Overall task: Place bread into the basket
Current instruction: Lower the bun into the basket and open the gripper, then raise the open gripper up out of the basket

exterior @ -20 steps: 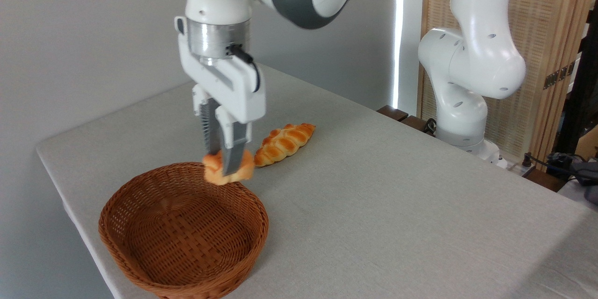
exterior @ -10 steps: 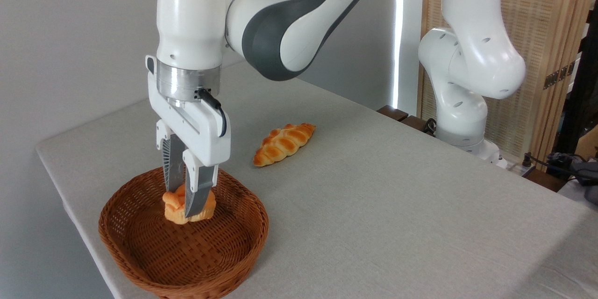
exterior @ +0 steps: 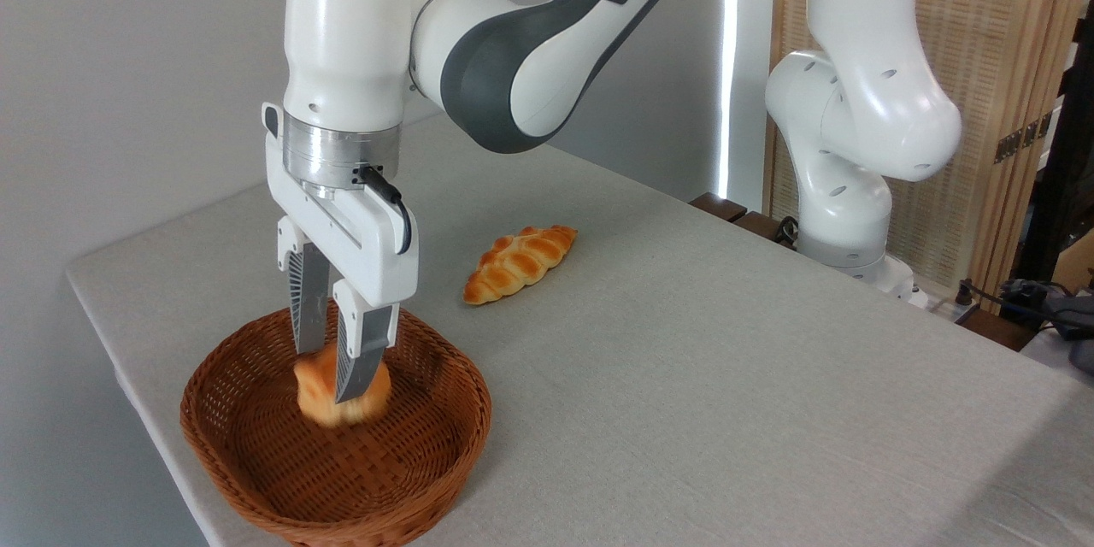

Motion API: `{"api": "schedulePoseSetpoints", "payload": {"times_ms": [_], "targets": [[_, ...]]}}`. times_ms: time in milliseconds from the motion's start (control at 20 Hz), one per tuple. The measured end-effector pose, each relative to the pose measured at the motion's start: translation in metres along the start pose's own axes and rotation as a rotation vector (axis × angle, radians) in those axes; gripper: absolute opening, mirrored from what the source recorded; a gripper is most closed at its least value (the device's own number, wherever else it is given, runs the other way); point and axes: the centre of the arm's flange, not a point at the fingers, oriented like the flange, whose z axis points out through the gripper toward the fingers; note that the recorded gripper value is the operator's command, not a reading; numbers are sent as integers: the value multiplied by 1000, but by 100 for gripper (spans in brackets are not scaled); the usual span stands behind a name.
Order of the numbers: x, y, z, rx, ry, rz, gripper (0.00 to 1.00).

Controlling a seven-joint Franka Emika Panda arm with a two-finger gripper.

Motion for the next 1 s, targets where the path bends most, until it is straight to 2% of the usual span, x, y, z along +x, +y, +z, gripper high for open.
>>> {"api": "schedulePoseSetpoints", "payload": {"times_ms": [550,800,950,1000], "targets": [[-2,-5,-10,5,4,-8,100],[-11,5,-59,-54,-39,-51,100],[-17,12,-92,-108,-100,-76,100],[-18,12,-103,-111,-122,-72,100]]}}
